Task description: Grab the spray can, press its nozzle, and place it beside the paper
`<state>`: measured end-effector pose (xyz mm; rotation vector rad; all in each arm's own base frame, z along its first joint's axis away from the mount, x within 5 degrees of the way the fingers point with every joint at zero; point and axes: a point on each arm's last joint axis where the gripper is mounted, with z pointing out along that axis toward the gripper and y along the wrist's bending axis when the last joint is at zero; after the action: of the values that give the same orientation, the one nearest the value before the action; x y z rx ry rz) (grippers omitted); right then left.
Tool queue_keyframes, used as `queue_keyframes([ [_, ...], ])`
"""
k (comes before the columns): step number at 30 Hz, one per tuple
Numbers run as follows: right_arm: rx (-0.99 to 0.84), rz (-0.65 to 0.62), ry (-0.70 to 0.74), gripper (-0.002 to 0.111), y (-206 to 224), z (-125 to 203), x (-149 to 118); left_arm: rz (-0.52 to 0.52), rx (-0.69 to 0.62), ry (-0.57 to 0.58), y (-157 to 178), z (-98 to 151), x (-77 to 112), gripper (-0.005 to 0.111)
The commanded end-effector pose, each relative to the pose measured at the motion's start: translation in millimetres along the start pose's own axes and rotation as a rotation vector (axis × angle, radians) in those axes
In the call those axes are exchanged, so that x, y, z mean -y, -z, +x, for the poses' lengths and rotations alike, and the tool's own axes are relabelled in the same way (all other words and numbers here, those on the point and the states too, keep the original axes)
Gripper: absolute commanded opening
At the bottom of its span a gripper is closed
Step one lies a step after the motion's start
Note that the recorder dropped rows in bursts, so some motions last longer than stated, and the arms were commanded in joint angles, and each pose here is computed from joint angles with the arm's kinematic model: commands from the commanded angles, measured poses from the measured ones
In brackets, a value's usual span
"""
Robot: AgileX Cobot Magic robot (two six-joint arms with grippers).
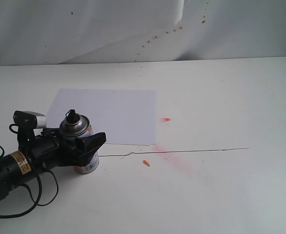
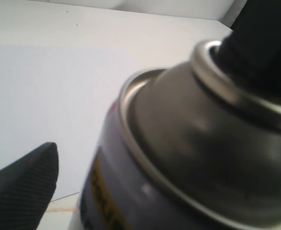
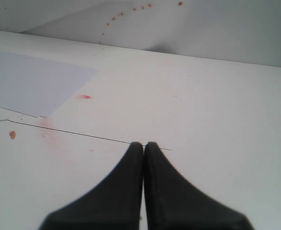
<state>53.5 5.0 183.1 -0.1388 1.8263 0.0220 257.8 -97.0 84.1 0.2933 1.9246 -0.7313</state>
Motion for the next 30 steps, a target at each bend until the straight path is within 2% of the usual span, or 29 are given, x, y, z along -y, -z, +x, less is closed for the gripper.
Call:
queue_keyframes([
  [1, 0.006, 0.007, -0.001, 0.0, 0.0, 0.7, 0.3, 0.032, 0.004, -0.021, -1.4, -0.1, 3.4, 0.075],
  [4, 0.006, 0.007, -0.001, 0.0, 0.0, 0.7, 0.3, 0.053, -0.005, -0.048, -1.3, 0.8, 5.3, 0.068],
  [22, 0.006, 0.007, -0.001, 0.0, 0.0, 0.7, 0.3, 0.053, -0.005, -0.047, -1.4, 0.8, 5.2, 0.069],
  [28, 0.006, 0.007, -0.001, 0.0, 0.0, 0.7, 0.3, 0.018, 0.01, -0.005, -1.5, -0.7, 2.1, 0.09],
  [30, 0.006, 0.007, -0.001, 0.0, 0.0, 0.7, 0.3, 0.007, 0.013, 0.001, -1.0, -0.6, 1.2, 0.093],
])
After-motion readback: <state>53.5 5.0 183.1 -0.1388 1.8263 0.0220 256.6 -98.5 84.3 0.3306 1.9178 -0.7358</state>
